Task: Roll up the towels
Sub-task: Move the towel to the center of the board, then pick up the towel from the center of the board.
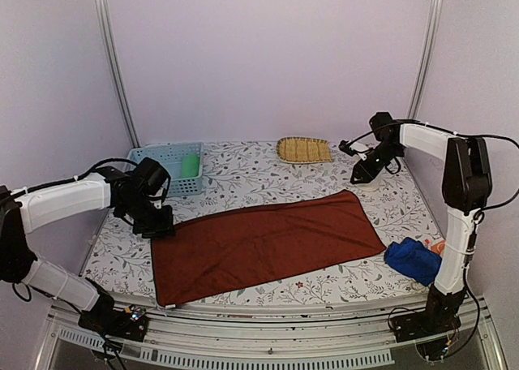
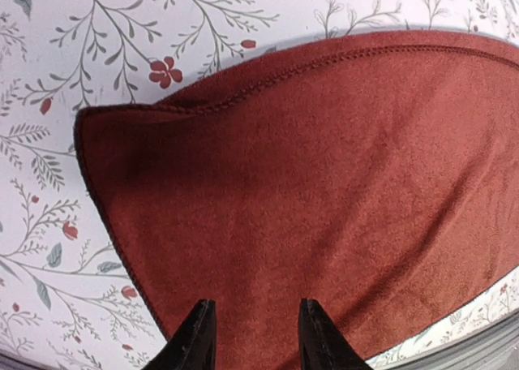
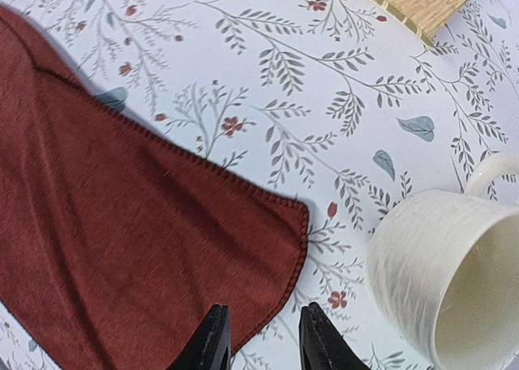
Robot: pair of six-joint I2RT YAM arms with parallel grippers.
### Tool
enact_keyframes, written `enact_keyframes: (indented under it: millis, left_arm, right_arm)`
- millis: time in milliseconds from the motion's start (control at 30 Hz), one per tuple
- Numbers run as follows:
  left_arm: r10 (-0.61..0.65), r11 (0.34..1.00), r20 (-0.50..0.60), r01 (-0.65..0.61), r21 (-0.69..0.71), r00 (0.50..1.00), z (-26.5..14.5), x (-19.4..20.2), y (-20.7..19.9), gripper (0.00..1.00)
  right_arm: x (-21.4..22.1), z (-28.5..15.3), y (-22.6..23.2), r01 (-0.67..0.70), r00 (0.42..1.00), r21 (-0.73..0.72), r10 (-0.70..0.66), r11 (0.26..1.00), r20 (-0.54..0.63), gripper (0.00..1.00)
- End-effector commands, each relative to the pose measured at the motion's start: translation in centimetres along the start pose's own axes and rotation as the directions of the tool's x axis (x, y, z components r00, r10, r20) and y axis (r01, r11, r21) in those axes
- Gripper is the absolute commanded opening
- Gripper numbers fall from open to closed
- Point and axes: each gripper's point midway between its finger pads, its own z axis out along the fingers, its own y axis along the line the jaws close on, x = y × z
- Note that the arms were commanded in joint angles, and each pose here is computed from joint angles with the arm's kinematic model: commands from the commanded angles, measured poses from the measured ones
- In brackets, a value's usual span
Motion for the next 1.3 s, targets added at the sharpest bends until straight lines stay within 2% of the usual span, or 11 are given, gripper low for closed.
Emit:
enact_keyframes:
  millis: [0,433,933,1100,1167,1267]
  left_arm:
    - [0.031,0.999,0.082,-0.031,-0.008,0.996,1.2,-2.1,0.9,0.38]
    - [-0.001,0.999,0.106,0.005,-0.040,0.994,1.6,-2.3,3.8,0.38]
    - [-0.023,0.999,0.115,0.028,-0.046,0.993,2.2,-2.5,4.8,0.39]
    - [-0.020,0.998,0.117,0.025,-0.049,0.993,2.2,-2.6,4.9,0.39]
    - [-0.020,0.998,0.120,0.026,-0.051,0.993,2.1,-2.6,5.0,0.39]
    - [-0.022,0.998,0.123,0.030,-0.056,0.992,2.1,-2.8,5.2,0.39]
  right_arm:
    - [-1.5,2.5,-2.0,-0.062,0.998,0.040,0.062,0.997,0.001,0.32]
    - [0.7,7.3,-3.3,-0.070,0.989,0.097,0.081,0.993,-0.122,0.35]
    - [0.3,9.0,-2.7,-0.096,0.989,0.022,0.098,0.995,-0.110,0.40]
    - [1.0,10.9,-2.7,-0.115,0.985,0.001,0.114,0.993,-0.132,0.40]
    - [1.0,11.1,-2.5,-0.119,0.984,-0.012,0.116,0.993,-0.132,0.35]
    - [1.0,11.3,-2.5,-0.121,0.984,-0.017,0.118,0.992,-0.135,0.22]
